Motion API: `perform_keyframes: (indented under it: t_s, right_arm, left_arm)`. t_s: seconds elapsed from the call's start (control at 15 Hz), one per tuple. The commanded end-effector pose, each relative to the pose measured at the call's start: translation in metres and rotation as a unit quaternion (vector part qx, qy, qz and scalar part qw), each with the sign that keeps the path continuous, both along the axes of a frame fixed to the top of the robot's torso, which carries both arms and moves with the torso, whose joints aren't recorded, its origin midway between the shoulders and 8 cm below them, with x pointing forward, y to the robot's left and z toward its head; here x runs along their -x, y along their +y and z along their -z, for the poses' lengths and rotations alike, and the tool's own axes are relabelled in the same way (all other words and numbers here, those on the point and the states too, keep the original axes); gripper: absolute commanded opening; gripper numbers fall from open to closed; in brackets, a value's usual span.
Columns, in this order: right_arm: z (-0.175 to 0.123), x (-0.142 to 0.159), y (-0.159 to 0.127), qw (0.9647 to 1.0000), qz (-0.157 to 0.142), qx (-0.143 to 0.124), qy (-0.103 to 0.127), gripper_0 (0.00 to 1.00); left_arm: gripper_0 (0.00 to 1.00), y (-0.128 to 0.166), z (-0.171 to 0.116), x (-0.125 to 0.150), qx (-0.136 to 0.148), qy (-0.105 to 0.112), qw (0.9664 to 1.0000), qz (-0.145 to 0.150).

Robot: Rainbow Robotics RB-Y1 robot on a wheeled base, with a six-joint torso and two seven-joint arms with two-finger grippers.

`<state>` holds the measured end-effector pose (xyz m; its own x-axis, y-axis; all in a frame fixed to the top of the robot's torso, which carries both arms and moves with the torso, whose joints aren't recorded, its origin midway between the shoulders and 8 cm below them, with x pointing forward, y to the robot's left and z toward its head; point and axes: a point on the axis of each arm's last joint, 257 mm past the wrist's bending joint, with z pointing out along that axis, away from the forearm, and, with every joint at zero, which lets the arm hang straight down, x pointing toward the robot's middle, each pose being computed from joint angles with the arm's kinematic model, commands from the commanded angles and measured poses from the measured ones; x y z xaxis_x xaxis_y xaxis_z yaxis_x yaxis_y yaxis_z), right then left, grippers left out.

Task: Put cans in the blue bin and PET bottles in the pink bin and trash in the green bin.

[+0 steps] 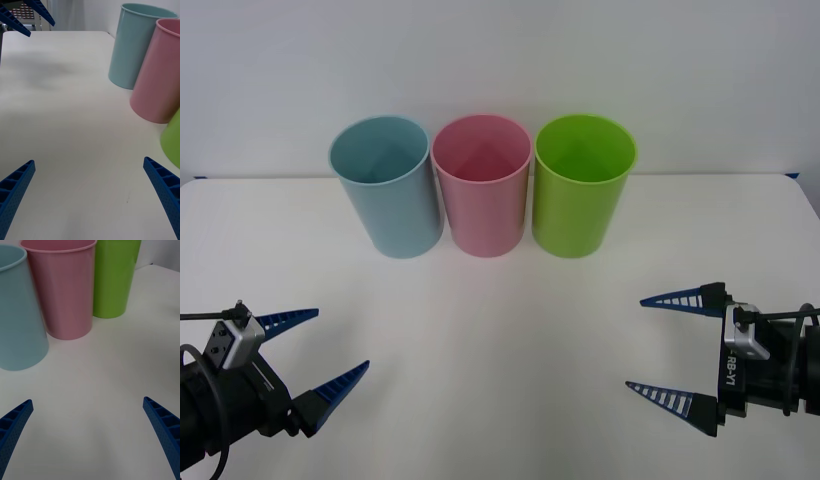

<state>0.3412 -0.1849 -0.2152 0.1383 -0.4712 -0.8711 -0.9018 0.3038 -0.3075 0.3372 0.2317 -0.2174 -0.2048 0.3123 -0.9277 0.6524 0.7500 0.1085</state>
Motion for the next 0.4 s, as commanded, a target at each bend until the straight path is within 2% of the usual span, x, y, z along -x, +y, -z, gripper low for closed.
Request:
perform_keyframes:
  t_s: [0.07,0.4]
  right_arm:
    - [0.0,0.0,0.0,1.0,0.0,0.0,0.0,1.0]
    - [0.0,0.0,0.0,1.0,0.0,0.0,0.0,1.0]
  left_arm:
    - [1.0,0.0,0.0,0.0,0.0,0.0,1.0,0.0]
    - [1.0,0.0,0.0,0.0,0.0,0.0,1.0,0.0]
